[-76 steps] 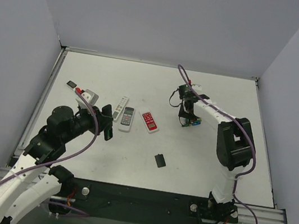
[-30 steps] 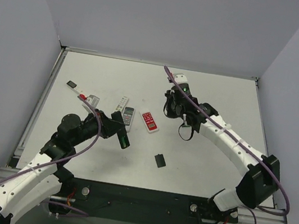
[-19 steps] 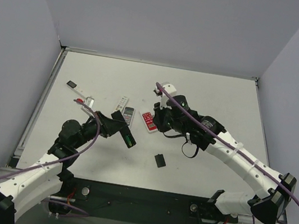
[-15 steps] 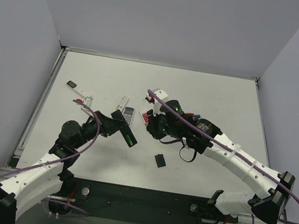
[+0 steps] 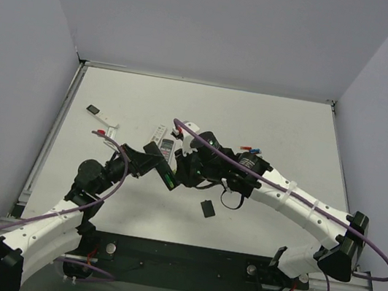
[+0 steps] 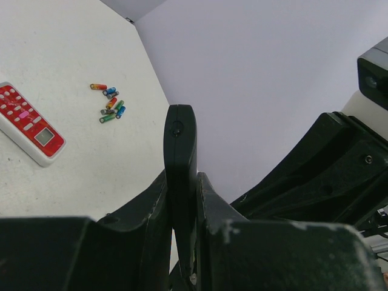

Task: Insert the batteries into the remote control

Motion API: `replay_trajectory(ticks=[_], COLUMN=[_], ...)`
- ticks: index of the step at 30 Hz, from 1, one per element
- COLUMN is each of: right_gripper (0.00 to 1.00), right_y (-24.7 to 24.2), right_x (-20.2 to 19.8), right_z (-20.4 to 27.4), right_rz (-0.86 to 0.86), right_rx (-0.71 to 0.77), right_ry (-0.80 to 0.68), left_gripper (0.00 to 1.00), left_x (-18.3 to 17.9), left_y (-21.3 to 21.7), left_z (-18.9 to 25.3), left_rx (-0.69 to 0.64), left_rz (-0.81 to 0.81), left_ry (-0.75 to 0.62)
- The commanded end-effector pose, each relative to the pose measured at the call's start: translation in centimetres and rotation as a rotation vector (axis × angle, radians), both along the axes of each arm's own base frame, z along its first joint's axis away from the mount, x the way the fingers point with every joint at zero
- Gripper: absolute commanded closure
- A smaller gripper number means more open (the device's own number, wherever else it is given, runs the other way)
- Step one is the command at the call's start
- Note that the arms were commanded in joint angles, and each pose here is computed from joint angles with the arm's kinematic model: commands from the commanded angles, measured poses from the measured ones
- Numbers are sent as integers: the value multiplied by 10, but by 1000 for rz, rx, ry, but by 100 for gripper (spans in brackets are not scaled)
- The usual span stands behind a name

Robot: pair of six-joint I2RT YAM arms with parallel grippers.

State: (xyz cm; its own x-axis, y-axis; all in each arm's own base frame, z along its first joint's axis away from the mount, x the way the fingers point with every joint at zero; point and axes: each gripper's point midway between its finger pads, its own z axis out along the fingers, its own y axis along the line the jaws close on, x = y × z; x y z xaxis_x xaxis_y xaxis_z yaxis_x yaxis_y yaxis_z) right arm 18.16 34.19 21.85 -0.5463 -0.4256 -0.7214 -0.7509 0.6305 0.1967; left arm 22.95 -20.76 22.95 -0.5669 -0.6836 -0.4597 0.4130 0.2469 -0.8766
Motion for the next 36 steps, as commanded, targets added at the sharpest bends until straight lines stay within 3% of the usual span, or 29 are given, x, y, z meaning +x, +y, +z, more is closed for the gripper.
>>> replay_trajectory(ticks=[1, 19, 36], right_gripper=[100, 100, 97], right_y=[12, 18, 18], right_x=[-4, -8, -2], right_z=[13, -4, -11], right_rz=[6, 29, 24], right_rx=[30, -37, -99], right_ry=[28, 85, 70], left_gripper=[100, 100, 100], left_x=[-4, 1, -2], left_y=[3, 14, 13], left_z=[25, 17, 25], left_rx=[-73, -161, -188], left_rz=[-5, 46, 28], left_ry=[-76, 7, 0])
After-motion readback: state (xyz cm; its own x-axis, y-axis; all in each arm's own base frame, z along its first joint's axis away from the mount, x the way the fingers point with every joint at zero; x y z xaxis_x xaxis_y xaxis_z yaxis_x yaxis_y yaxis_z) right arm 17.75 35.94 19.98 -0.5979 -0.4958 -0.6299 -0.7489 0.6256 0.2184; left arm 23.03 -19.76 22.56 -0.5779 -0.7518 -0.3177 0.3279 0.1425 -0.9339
